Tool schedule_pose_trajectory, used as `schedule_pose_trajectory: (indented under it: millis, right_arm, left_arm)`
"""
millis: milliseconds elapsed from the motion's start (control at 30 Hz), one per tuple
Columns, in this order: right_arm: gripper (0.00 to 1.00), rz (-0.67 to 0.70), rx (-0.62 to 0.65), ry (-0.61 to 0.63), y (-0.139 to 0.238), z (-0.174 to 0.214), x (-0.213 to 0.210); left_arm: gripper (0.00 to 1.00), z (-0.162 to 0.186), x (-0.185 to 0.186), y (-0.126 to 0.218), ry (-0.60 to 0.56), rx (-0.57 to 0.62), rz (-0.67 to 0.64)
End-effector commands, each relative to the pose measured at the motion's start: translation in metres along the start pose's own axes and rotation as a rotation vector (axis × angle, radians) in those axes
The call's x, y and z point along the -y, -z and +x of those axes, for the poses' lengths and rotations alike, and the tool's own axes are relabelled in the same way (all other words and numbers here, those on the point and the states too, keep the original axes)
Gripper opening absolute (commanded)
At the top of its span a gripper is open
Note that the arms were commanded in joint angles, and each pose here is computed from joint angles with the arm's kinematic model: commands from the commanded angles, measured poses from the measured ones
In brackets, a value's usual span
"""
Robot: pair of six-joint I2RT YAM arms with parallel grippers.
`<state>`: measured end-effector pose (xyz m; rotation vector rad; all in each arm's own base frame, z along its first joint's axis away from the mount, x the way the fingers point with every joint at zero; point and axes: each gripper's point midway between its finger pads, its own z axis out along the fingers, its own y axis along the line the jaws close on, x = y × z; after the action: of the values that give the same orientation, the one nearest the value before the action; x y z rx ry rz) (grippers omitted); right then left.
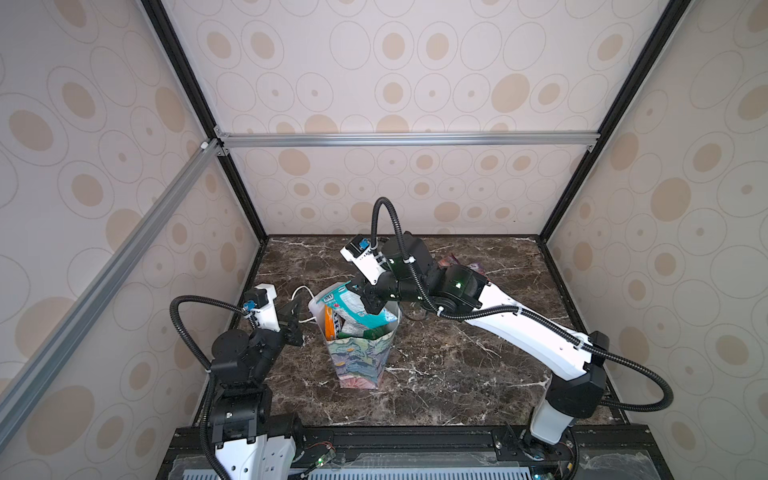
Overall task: Place the snacks into the paper bag
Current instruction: 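Lower the teal packet into the bag with the right gripper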
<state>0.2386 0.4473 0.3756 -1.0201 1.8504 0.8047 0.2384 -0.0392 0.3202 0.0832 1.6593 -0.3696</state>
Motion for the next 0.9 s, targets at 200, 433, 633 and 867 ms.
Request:
schedule_pose_trajectory:
  millis: [200, 433, 633, 867]
  right_arm:
    - [0.00, -0.126, 0.156, -0.098, 0.017, -0.035, -0.028]
    - [0.00, -0.053, 0.169, -0.161, 0.015, -0.012, -0.012]
    - [0.00, -0.031, 0.154, -0.207, 0.006, 0.010, -0.004]
    - [0.33, 0.003, 0.126, -0.177, 0.001, 0.014, 0.001]
  left_arm:
    - [0.00, -0.004, 0.002, 0.002, -0.030, 0.015, 0.008]
    - [0.00, -0.005, 0.003, 0.003, -0.031, 0.018, 0.008]
    - [0.00, -0.005, 0.004, 0.003, -0.031, 0.020, 0.012]
    - [0.00, -0.005, 0.003, 0.003, -0.032, 0.018, 0.011]
